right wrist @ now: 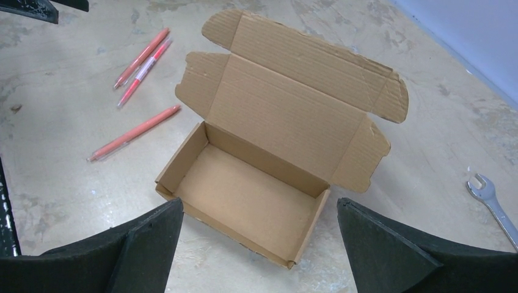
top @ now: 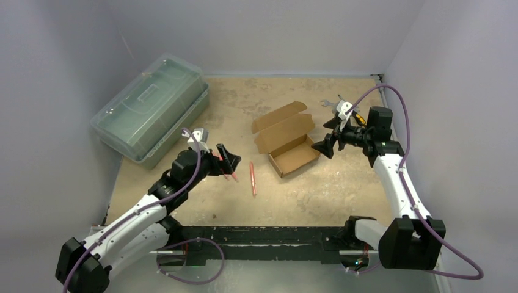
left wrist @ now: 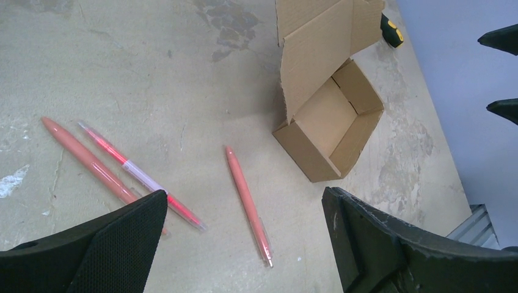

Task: Fold the paper box
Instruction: Pick up the product from the center of the board.

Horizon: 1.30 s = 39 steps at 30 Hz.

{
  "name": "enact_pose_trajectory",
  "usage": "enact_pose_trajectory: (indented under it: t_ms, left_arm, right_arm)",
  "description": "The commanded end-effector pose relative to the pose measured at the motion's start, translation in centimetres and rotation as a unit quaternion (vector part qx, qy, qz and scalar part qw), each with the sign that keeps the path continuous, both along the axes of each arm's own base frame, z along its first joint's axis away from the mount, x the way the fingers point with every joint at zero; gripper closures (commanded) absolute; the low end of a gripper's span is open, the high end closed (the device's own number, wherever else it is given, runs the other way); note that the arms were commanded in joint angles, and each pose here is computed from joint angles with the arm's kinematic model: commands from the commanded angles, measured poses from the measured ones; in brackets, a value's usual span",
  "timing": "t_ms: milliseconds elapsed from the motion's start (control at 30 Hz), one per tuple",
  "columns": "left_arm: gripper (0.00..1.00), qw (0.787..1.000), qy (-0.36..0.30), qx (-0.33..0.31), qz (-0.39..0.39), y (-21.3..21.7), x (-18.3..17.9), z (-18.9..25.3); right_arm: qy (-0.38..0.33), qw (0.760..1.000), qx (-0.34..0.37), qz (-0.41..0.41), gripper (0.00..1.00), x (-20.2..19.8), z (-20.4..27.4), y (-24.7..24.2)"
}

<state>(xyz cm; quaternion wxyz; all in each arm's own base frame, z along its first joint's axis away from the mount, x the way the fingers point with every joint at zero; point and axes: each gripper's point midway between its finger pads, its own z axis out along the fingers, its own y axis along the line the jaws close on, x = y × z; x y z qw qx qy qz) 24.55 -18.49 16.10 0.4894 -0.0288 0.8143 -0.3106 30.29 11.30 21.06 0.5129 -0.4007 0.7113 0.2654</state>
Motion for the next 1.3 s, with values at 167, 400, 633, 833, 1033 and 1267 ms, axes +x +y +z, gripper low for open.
enact_pose_trajectory:
  t_ms: [167, 400, 633, 833, 1033, 1267]
  left_arm:
    - [0.02, 0.999, 0.013, -0.025, 0.033, -0.1, 1.3, 0.2]
    - [0.02, 0.996, 0.060, -0.011, 0.069, 0.4, 1.8, -1.0]
    - [0.02, 0.990, 0.069, 0.002, 0.125, 1.9, 2.7, -1.4]
    - [0.04, 0.981, 0.092, 0.014, 0.169, 2.7, 3.6, -2.7]
    - [0.17, 0.969, 0.148, 0.054, 0.189, 2.4, 4.5, -4.2]
    - [0.51, 0.944, 0.241, 0.103, 0.198, 1.0, 5.2, -6.9]
  right_arm:
    - [-0.023, 0.999, -0.018, -0.018, 0.01, 0.4, 0.5, -0.7]
    - [-0.025, 0.999, -0.026, -0.030, 0.01, 0.7, 0.4, -1.1]
    - [-0.028, 0.999, -0.024, -0.035, 0.01, 0.7, 0.5, -1.1]
    - [-0.029, 0.999, -0.023, -0.034, 0.01, 0.7, 0.5, -1.1]
    - [-0.028, 0.999, -0.022, -0.033, 0.01, 0.7, 0.4, -1.1]
    - [-0.031, 0.999, -0.023, -0.034, 0.01, 0.7, 0.5, -1.1]
